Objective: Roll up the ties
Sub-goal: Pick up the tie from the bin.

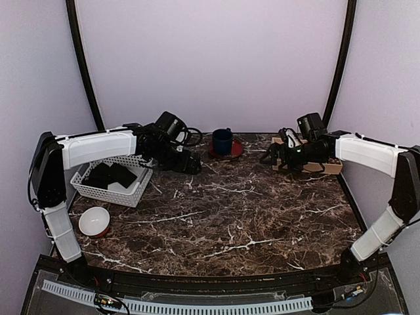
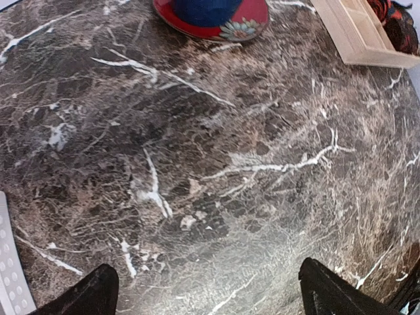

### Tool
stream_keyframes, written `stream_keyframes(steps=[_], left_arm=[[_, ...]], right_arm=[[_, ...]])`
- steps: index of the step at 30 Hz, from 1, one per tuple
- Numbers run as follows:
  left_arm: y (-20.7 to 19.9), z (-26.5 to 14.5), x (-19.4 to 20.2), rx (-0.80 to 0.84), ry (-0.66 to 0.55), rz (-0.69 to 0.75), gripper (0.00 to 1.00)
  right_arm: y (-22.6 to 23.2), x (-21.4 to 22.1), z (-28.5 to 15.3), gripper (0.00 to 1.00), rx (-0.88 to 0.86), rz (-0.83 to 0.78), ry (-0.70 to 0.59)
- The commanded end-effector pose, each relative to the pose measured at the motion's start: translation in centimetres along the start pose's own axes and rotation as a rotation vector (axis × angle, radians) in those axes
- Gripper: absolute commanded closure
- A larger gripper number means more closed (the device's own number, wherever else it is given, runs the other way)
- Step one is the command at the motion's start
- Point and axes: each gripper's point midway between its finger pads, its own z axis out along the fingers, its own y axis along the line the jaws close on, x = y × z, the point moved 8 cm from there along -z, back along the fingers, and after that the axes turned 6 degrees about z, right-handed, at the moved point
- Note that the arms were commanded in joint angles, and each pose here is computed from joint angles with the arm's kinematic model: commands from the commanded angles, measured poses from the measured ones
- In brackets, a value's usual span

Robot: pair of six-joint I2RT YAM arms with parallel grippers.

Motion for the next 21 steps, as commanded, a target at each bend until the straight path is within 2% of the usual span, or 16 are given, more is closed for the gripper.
stream_keyframes(steps=[1,5,10,12,15,17,21], left_arm=[[6.0,-5.4,-3.0,-0.084,-0.155,-0.176,0.01],[12.8,-8.7,-2.5,-0.185,-0.225,-0.306,0.01],[18.8,-10.6,-0.9,-0.330,-0.183,-0.377,0.01],[20.6,-10.5,0.0,-0.378,-0.143,-0.421,0.01],[23.7,-9.1,2.0,-0.407,-0.042,-0.565,0.01],[24.7,-8.1,3.2,-0.389,-0.004,-0.627,0.02],[25.5,-6.0,4.0,-0.376,-0.012,-0.629,0.02]], right_arm=[[1.0,-1.3,-0.1,0.02,-0.041,-0.021,-0.049],[1.7,-2.6,0.2,0.02,-0.064,-0.018,-0.067],[1.6,-3.5,1.5,0.02,-0.069,0.006,-0.058],[1.6,-3.7,1.9,0.02,-0.068,0.016,-0.053],[1.4,-3.9,2.4,0.02,-0.063,0.033,-0.048],[1.3,-3.9,2.7,0.02,-0.063,0.044,-0.042],[1.1,-4.1,3.3,0.02,-0.057,0.059,-0.034]])
